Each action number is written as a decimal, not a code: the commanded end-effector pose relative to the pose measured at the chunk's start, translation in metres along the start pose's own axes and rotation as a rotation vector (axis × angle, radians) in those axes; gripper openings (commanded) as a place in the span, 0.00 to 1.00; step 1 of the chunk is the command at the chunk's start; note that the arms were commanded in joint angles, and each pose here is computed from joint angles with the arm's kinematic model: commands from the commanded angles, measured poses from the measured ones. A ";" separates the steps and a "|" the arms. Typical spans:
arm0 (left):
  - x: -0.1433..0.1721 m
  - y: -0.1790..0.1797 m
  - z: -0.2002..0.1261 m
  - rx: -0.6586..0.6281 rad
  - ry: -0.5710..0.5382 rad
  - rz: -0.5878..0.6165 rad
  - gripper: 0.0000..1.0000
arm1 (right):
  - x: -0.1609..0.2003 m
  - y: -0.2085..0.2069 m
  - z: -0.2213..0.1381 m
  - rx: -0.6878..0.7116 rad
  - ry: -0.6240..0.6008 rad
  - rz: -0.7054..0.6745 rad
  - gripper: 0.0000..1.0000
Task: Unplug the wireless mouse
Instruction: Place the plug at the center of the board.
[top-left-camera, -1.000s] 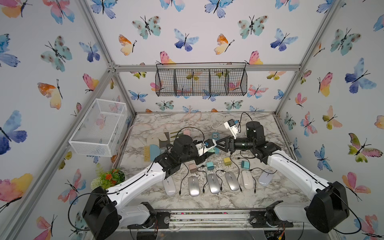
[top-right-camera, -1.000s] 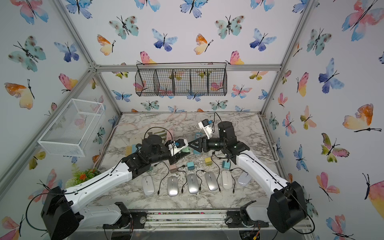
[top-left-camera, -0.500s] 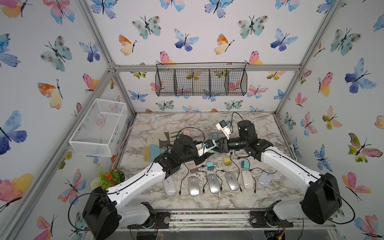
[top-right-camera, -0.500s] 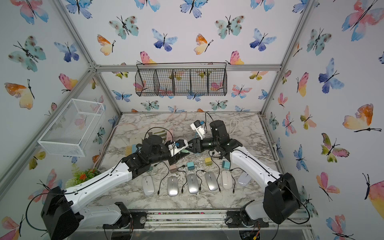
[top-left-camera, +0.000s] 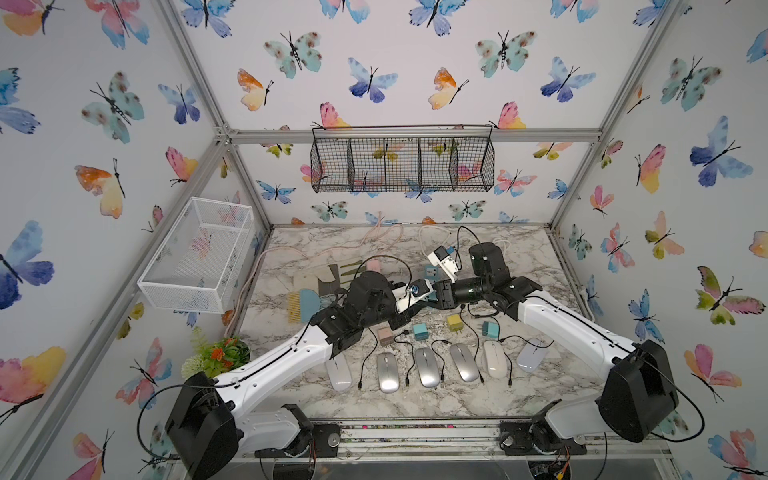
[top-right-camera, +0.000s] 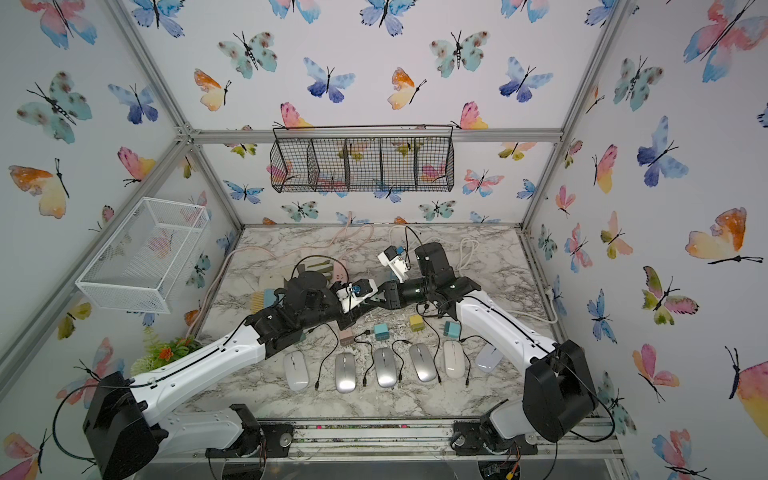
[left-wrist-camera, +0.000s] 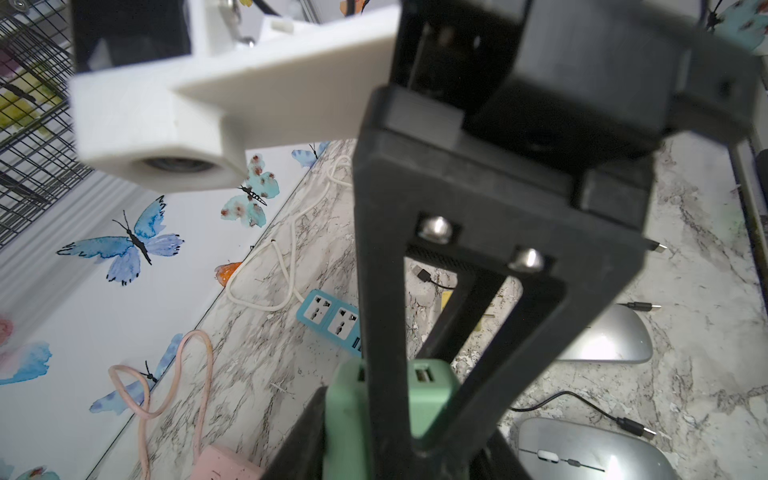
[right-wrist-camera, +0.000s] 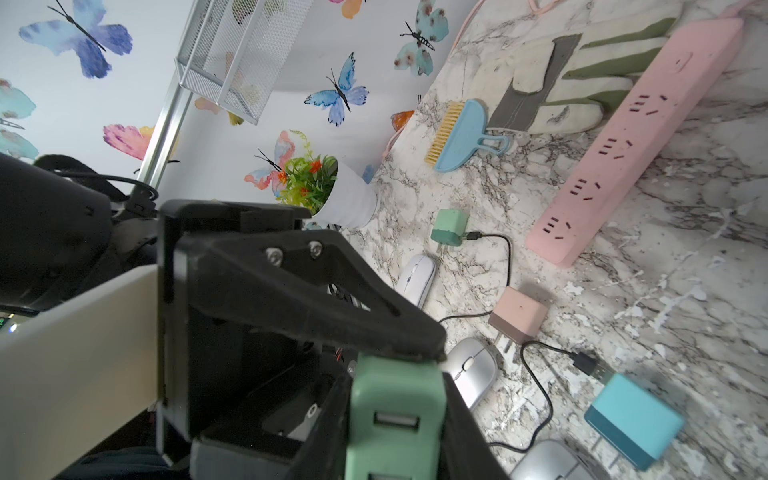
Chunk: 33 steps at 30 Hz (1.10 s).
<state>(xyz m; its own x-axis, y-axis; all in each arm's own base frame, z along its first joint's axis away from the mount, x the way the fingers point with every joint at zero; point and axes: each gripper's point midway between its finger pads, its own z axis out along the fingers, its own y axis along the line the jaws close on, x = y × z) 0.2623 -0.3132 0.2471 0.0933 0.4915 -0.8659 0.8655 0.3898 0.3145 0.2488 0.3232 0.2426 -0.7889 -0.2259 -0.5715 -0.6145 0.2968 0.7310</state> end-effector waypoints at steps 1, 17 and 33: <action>-0.016 0.013 -0.003 -0.052 -0.056 -0.019 0.00 | -0.003 0.008 0.001 -0.031 -0.006 -0.050 0.19; -0.016 0.051 -0.053 -0.267 -0.239 -0.262 0.98 | -0.038 -0.094 -0.092 0.371 -0.386 0.122 0.01; 0.084 0.118 -0.103 -0.467 -0.232 -0.787 0.98 | 0.070 -0.243 -0.258 1.006 -0.672 0.547 0.01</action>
<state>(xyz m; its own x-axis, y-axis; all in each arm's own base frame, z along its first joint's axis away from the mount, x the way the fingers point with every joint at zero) 0.3214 -0.1507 0.2515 -0.2546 -0.1364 -0.9574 0.4827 0.8399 -0.2480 0.3460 0.0162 0.1353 -0.6197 0.5479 -0.5619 0.1967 0.8015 0.5647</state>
